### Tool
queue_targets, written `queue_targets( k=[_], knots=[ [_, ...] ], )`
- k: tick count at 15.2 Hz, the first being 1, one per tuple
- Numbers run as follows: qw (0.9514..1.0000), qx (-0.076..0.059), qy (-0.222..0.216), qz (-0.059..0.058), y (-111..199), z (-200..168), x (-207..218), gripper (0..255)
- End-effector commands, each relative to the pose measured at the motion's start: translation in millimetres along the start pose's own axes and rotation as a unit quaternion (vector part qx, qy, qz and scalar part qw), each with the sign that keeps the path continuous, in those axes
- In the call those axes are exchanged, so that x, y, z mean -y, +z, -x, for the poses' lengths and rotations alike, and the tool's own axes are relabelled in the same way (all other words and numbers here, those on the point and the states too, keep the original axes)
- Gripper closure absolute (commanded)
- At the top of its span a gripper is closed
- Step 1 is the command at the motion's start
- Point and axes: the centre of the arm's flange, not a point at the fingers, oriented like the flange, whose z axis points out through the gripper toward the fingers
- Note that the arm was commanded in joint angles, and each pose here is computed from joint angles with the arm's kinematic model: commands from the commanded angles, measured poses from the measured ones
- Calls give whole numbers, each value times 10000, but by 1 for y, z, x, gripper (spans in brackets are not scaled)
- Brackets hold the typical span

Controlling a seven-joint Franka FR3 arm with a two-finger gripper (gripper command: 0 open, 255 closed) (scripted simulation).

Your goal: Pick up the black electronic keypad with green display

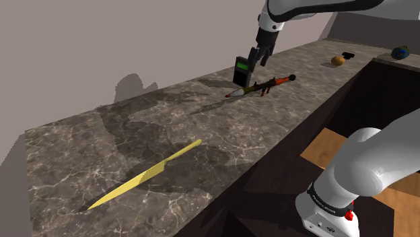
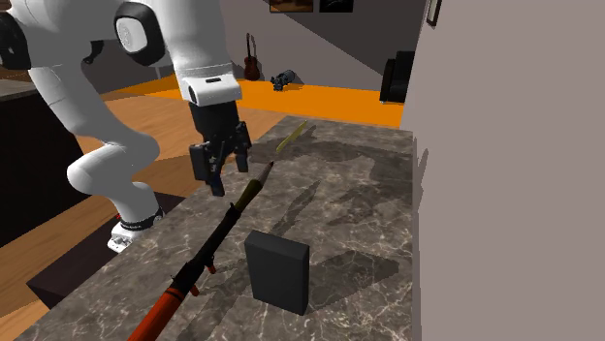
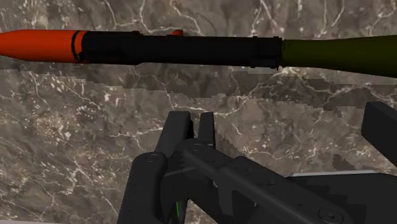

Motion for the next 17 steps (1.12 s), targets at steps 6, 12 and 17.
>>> queue_targets(
  k=[6,12,17],
  knots=[
    [9994,3,287,-206,15,-63,-73,0],
    [9985,7,443,-321,36,-94,-113,0],
    [9985,7,443,-321,63,-91,-111,0]
  ],
)
